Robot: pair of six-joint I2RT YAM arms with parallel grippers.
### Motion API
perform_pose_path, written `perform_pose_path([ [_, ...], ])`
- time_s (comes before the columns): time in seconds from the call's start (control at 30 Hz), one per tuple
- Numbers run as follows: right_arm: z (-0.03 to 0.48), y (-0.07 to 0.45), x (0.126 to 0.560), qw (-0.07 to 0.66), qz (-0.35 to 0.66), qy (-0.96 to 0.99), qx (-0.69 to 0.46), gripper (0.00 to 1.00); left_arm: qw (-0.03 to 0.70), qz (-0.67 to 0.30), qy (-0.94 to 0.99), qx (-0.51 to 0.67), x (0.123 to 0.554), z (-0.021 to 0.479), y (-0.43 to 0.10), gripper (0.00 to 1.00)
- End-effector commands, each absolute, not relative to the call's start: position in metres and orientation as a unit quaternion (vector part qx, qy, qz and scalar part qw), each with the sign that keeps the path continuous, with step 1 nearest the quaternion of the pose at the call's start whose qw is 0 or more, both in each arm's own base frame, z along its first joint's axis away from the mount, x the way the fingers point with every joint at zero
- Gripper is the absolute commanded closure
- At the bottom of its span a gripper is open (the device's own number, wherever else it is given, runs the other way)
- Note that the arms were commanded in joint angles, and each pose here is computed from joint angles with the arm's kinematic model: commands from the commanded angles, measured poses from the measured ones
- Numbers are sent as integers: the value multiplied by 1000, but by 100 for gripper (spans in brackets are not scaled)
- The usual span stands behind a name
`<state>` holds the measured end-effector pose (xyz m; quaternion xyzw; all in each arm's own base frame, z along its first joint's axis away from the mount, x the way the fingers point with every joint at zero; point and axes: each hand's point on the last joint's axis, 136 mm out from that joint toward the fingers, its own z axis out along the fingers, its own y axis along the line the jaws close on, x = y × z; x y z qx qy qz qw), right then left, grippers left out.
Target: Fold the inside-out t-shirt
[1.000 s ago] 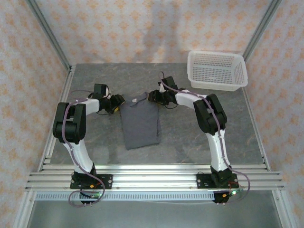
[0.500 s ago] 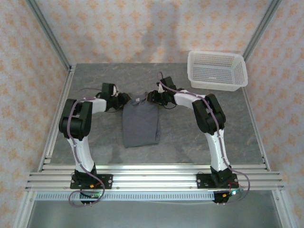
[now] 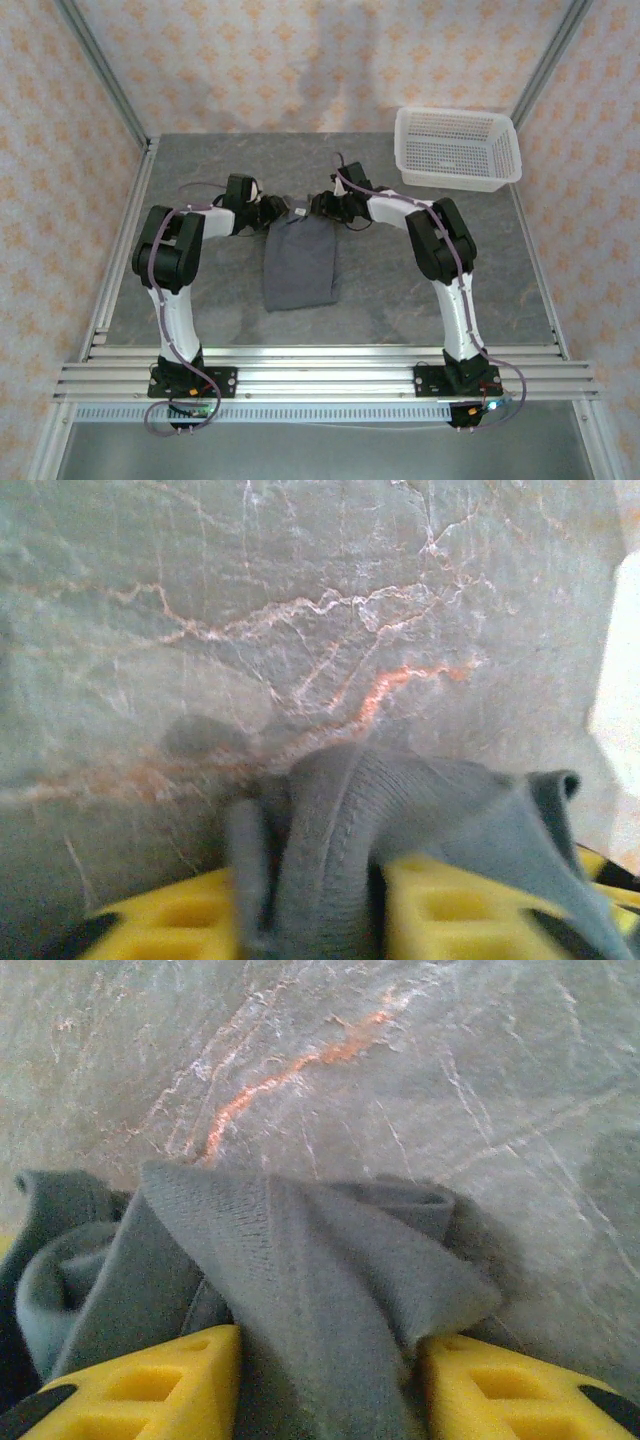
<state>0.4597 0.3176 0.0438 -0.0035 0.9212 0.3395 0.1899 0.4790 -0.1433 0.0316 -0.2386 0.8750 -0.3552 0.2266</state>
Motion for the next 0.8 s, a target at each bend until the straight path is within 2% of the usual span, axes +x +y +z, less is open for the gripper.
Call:
perform_pose_path([
  [0.0, 82, 302, 458, 226, 336, 914, 5, 51, 242, -341, 876, -242, 488, 29, -137, 93],
  [0.03, 90, 296, 458, 237, 333, 913, 9, 50, 243, -334, 878, -242, 487, 30, -135, 100],
  [0.2, 99, 263, 457, 274, 295, 915, 30, 40, 252, -296, 891, -236, 478, 38, -123, 100],
  [0.53, 60, 271, 464, 231, 304, 923, 51, 40, 250, -282, 894, -242, 475, 39, -118, 100],
  [0.77, 38, 288, 452, 198, 313, 928, 45, 44, 252, -283, 893, -244, 477, 41, -118, 100],
])
